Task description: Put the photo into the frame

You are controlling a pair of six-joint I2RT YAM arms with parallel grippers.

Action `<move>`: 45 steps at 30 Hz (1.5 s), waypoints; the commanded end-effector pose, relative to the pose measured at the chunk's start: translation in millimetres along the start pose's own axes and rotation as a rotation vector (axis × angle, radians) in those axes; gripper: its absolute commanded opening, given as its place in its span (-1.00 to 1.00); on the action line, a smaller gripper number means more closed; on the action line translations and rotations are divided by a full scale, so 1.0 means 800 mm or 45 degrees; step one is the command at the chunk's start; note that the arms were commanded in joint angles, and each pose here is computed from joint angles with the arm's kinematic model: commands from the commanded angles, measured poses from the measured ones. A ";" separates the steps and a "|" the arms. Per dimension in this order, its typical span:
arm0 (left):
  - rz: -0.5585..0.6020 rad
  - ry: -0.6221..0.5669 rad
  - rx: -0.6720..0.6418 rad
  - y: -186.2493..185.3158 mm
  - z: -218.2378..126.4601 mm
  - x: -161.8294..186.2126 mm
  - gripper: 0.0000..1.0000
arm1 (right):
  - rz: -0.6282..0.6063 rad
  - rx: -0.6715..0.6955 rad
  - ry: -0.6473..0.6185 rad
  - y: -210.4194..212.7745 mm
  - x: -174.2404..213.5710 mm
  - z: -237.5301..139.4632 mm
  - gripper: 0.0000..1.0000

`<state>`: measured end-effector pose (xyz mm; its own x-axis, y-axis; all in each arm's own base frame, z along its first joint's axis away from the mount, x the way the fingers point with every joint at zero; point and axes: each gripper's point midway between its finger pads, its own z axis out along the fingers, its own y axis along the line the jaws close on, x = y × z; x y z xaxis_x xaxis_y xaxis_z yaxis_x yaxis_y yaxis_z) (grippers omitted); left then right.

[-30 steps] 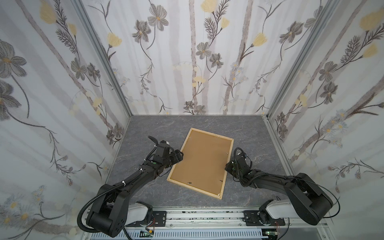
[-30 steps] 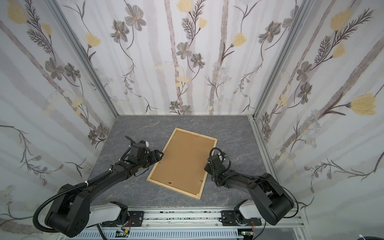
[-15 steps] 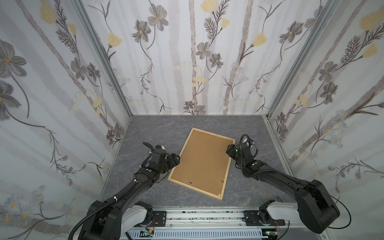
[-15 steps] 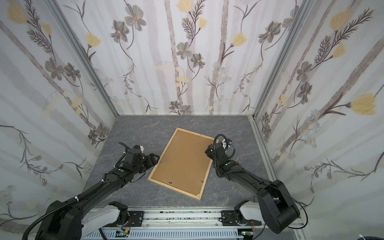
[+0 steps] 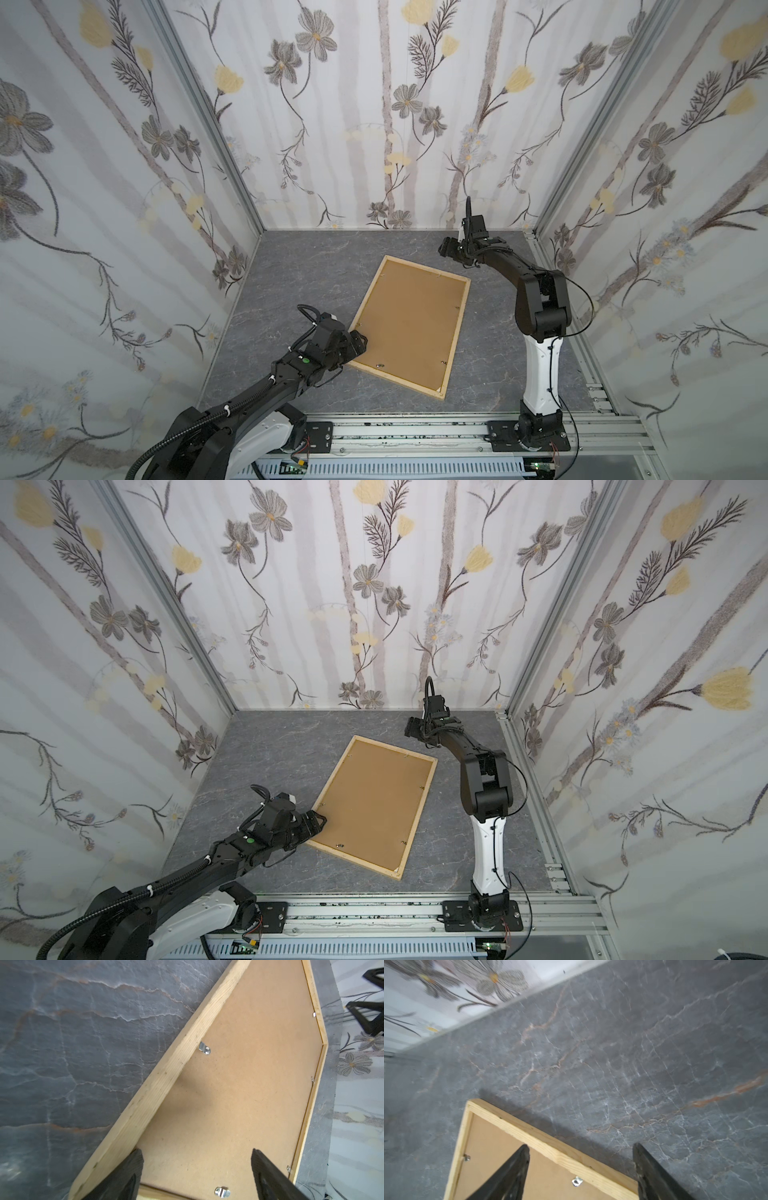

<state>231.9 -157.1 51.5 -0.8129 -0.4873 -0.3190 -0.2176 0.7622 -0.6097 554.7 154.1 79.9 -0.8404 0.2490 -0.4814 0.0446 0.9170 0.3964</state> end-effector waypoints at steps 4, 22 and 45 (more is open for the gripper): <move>-0.025 0.019 0.075 -0.015 0.021 0.000 0.68 | -0.040 0.025 0.157 -0.030 0.039 0.010 0.54; 0.037 -0.066 -0.019 -0.028 -0.007 -0.035 0.69 | 0.028 0.024 0.185 -0.081 0.095 -0.015 0.43; -0.032 0.097 -0.132 0.041 -0.030 0.029 0.69 | 0.043 0.059 0.146 -0.092 0.119 -0.040 0.39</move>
<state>213.7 -143.8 55.3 -0.8145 -0.4918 -0.3078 -0.2321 0.7624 -0.6040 463.2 103.3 32.4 -0.8837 0.2454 -0.3985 0.0784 0.9171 0.3910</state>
